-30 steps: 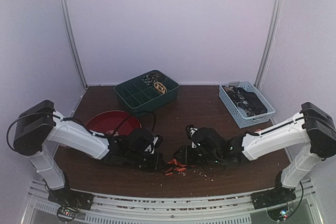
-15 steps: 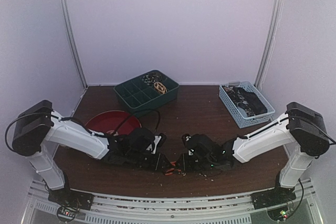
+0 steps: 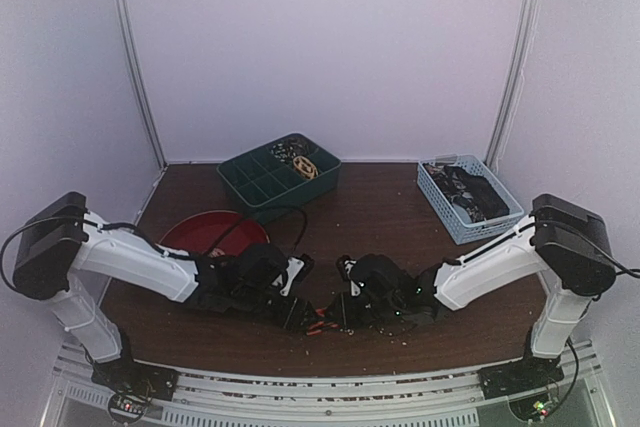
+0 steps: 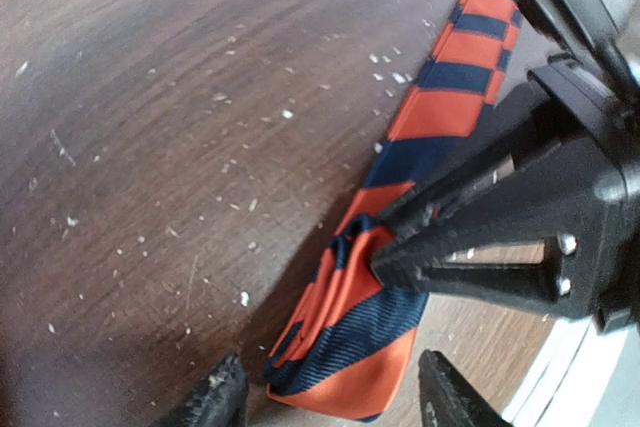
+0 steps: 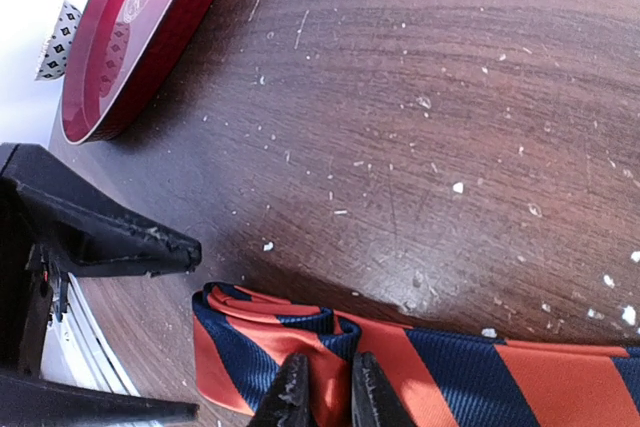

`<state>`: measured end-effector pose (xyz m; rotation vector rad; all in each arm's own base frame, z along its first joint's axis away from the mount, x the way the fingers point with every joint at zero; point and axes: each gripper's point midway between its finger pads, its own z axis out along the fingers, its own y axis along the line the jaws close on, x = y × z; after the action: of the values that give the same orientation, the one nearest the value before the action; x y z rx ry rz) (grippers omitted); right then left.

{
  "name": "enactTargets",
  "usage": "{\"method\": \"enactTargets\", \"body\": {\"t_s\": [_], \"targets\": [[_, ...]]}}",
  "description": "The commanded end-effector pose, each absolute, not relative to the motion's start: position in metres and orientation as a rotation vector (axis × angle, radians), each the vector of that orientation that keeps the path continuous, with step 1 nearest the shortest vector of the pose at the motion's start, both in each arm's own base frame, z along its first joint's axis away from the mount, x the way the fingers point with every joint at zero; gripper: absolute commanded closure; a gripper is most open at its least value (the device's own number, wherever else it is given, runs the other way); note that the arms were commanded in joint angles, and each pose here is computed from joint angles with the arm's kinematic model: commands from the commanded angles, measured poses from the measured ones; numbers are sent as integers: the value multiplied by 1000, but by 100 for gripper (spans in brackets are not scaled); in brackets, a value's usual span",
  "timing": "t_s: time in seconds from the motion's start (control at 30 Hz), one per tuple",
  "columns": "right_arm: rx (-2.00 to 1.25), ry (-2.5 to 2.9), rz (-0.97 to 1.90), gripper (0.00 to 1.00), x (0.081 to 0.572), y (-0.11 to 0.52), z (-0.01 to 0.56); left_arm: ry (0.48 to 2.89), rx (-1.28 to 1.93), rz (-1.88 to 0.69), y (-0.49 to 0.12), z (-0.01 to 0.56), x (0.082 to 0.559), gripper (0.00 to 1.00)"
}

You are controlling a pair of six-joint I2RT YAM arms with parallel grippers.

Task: Roll the ties
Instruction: Roll the tie at the center of the board.

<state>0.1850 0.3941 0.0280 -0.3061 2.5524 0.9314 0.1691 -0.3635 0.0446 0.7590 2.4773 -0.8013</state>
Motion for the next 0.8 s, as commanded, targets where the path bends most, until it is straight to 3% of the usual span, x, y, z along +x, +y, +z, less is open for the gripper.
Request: {"method": "enactTargets", "body": {"t_s": [0.0,0.3,0.77], "targets": [[-333,2583,898,84,185,393,20,2317,970,-694,-365,64,180,38],[-339,2581,898,85,186,395,21,2214,1233,-665,-370,47,169,30],[-338,2583,909,85,188,396,20,2171,1368,-749,-385,33,155,31]]}}
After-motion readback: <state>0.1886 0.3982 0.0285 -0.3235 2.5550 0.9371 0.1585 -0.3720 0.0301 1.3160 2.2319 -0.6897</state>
